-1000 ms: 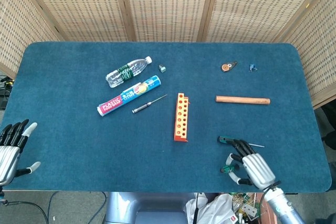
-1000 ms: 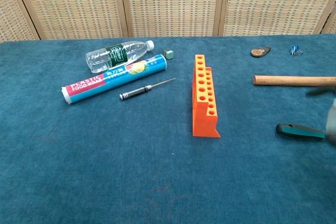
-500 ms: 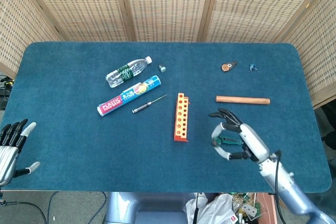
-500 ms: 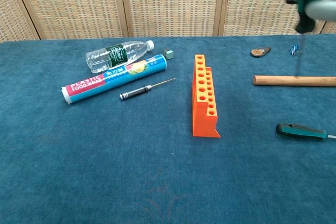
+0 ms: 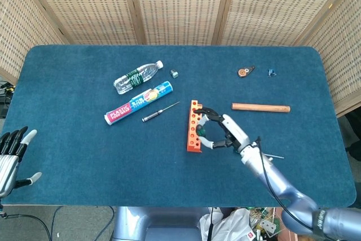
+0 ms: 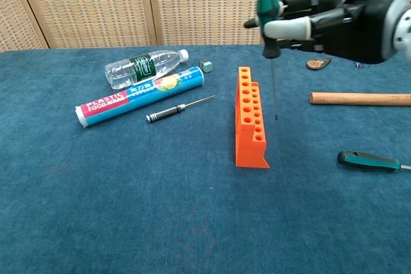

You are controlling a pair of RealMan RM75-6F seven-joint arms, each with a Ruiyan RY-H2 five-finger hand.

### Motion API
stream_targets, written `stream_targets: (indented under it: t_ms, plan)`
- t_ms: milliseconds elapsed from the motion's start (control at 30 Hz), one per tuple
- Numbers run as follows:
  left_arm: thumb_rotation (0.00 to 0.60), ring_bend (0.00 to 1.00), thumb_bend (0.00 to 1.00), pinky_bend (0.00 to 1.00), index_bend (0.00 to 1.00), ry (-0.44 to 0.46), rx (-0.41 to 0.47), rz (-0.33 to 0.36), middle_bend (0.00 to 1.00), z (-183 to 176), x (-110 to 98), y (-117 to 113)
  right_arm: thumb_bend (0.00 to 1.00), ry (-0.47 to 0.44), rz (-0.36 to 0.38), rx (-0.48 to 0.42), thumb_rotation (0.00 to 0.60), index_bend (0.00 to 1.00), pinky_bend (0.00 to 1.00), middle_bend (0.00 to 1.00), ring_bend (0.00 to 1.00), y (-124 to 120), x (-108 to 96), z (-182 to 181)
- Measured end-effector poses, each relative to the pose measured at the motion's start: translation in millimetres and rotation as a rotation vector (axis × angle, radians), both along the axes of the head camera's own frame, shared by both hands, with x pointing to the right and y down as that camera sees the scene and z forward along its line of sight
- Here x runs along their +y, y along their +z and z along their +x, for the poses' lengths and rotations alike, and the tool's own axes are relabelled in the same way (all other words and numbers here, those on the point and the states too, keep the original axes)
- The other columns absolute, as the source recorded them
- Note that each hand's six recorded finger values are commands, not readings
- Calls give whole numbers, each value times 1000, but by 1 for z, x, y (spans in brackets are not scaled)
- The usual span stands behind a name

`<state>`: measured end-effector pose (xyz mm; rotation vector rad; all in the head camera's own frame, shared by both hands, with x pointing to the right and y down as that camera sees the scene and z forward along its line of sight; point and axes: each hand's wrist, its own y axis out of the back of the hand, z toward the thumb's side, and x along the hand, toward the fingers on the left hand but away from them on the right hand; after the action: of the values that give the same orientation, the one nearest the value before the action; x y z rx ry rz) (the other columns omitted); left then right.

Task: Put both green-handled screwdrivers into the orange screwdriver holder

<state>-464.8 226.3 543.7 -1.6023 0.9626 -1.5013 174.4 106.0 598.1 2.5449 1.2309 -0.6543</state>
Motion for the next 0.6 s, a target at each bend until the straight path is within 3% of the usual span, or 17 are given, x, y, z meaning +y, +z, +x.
stream_targets:
  t_ms: [167, 600]
  plan:
    - [600, 0, 0, 0, 0, -8, -10, -14, 0, -2, -2, 4, 550, -8, -29, -20, 600, 580, 0, 164, 0, 8, -3, -16]
    - [600, 0, 0, 0, 0, -15, -23, -29, 0, -1, -3, 9, 551, 35, -7, -58, 600, 582, 0, 164, 0, 16, -17, -32]
